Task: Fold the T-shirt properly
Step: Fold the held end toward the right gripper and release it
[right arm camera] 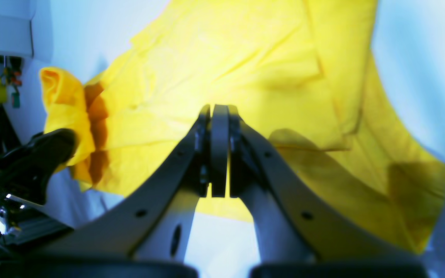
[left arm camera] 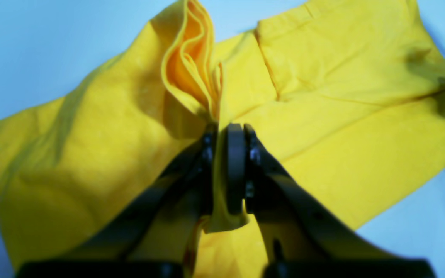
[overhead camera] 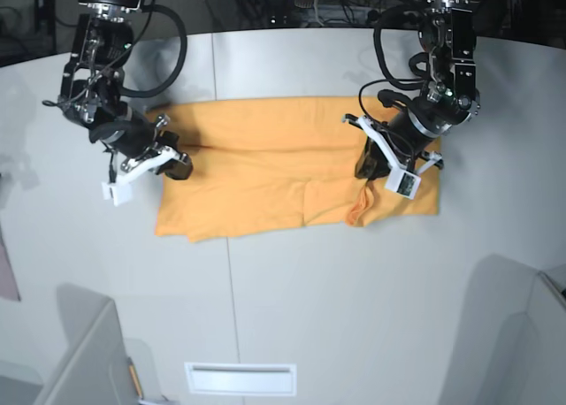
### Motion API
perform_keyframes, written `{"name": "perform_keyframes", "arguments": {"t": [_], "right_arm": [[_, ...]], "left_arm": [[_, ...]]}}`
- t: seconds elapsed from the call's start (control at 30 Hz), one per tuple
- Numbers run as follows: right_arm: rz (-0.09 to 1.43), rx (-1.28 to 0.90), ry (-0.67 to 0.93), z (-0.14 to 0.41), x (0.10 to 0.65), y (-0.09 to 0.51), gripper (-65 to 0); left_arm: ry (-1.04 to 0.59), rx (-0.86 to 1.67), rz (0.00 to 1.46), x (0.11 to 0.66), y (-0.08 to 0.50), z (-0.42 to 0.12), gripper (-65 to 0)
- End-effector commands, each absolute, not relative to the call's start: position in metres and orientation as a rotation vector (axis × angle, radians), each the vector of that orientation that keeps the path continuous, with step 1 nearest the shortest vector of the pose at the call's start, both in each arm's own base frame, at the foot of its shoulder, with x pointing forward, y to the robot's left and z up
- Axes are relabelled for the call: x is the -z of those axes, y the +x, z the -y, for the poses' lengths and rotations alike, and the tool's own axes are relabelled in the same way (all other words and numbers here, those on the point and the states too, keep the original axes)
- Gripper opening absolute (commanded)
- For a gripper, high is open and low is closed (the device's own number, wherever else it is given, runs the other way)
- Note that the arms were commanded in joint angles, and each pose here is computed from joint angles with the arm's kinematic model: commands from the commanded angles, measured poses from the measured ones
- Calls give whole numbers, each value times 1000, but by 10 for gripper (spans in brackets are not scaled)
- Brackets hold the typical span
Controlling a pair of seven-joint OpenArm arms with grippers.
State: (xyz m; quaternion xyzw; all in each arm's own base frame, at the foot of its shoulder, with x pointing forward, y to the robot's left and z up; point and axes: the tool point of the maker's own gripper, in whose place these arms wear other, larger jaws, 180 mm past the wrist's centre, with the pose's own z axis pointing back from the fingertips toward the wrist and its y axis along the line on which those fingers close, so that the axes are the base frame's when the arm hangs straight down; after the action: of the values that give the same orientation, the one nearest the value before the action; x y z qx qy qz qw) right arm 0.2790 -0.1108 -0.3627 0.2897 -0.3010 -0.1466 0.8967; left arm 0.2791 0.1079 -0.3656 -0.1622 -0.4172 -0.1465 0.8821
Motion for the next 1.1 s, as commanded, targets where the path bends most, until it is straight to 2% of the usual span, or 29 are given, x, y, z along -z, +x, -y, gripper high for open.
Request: {"name": "perform_keyframes", "arguments": {"t": [0.0, 0.3, 1.07], "right_arm": [[668, 293, 609, 113, 352, 287, -650], [668, 293, 613, 111, 351, 287, -650], [666, 292, 609, 113, 352, 287, -650]], "left_arm": [[-359, 292, 921, 353, 287, -102, -650], [-408, 293, 912, 354, 290, -73, -650], [-410, 291, 898, 358, 290, -72, -650]]}}
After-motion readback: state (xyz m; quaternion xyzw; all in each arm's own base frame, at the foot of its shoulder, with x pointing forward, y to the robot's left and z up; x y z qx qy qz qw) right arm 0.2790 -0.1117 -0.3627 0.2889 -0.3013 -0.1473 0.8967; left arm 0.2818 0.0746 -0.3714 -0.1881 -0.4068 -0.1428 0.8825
